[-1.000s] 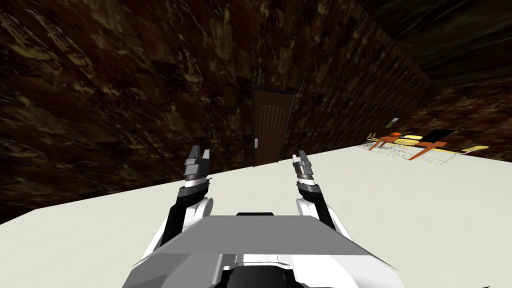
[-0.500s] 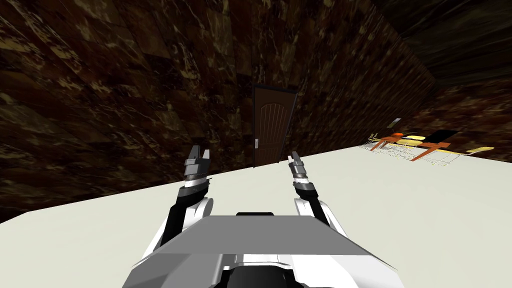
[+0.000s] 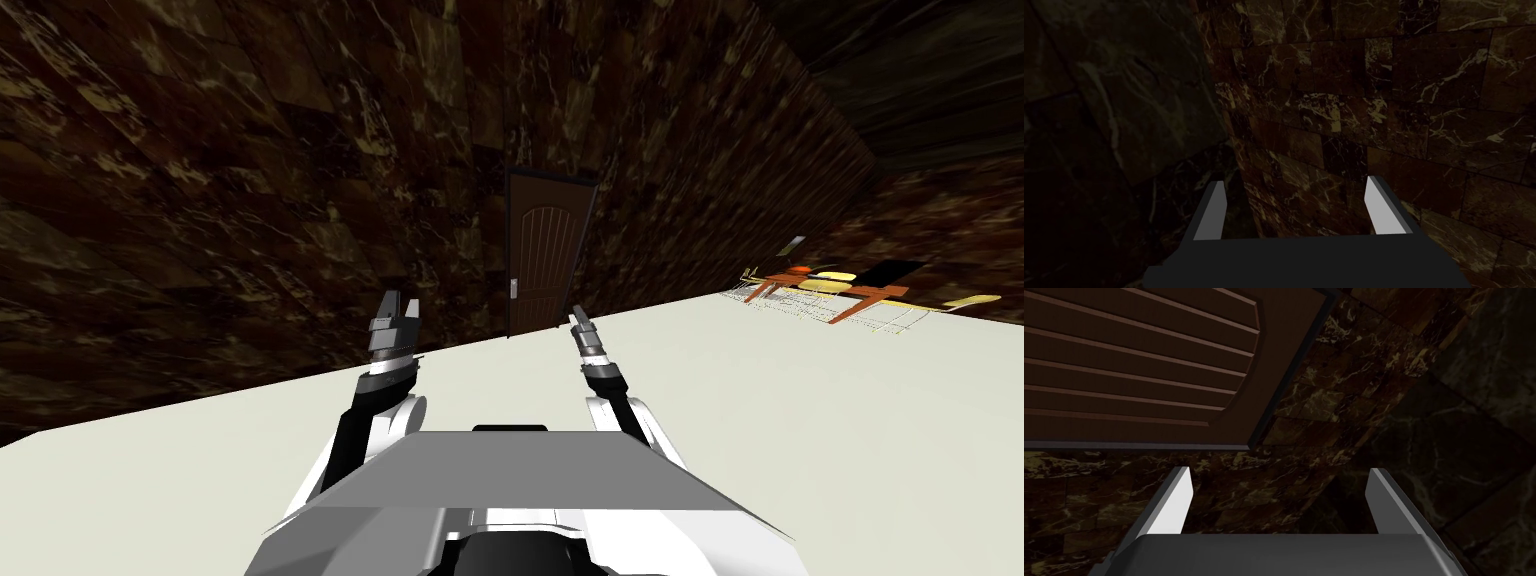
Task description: Pull the door open
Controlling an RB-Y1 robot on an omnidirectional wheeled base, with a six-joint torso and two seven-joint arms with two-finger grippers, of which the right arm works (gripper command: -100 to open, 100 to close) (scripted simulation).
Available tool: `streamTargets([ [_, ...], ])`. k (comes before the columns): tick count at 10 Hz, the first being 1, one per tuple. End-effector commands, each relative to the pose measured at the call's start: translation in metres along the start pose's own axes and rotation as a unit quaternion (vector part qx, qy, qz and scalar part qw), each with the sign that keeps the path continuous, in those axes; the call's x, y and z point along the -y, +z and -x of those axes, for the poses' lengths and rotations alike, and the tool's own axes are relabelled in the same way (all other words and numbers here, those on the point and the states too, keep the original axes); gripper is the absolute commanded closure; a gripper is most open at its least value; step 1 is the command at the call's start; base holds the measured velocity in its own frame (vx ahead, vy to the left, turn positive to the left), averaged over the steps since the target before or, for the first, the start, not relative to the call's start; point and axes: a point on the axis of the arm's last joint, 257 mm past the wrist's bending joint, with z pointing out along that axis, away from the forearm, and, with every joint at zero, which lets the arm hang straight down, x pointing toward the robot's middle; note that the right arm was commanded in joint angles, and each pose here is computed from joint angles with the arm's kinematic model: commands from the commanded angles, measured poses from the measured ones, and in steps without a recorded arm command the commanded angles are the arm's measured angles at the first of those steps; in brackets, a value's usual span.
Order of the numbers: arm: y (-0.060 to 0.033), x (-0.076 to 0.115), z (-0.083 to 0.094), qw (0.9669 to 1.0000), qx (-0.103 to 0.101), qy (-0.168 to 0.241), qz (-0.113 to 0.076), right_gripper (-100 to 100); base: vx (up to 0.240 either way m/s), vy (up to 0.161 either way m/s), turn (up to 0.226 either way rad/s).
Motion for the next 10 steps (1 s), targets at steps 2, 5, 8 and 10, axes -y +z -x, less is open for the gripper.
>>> streamTargets([
  [2, 0.0011, 0.015, -0.015, 0.9996, -0.022, -0.008, -0.018, -100, 0.079, 0.019, 0.000],
  [5, 0.0005, 0.031, -0.033, 0.9979, -0.048, -0.020, -0.039, -100, 0.089, 0.022, 0.000],
  [8, -0.0015, 0.049, -0.050, 0.9948, -0.074, -0.035, -0.061, -100, 0.099, 0.026, 0.001],
  [10, -0.0036, 0.061, -0.060, 0.9919, -0.091, -0.045, -0.076, -100, 0.088, 0.023, 0.000],
])
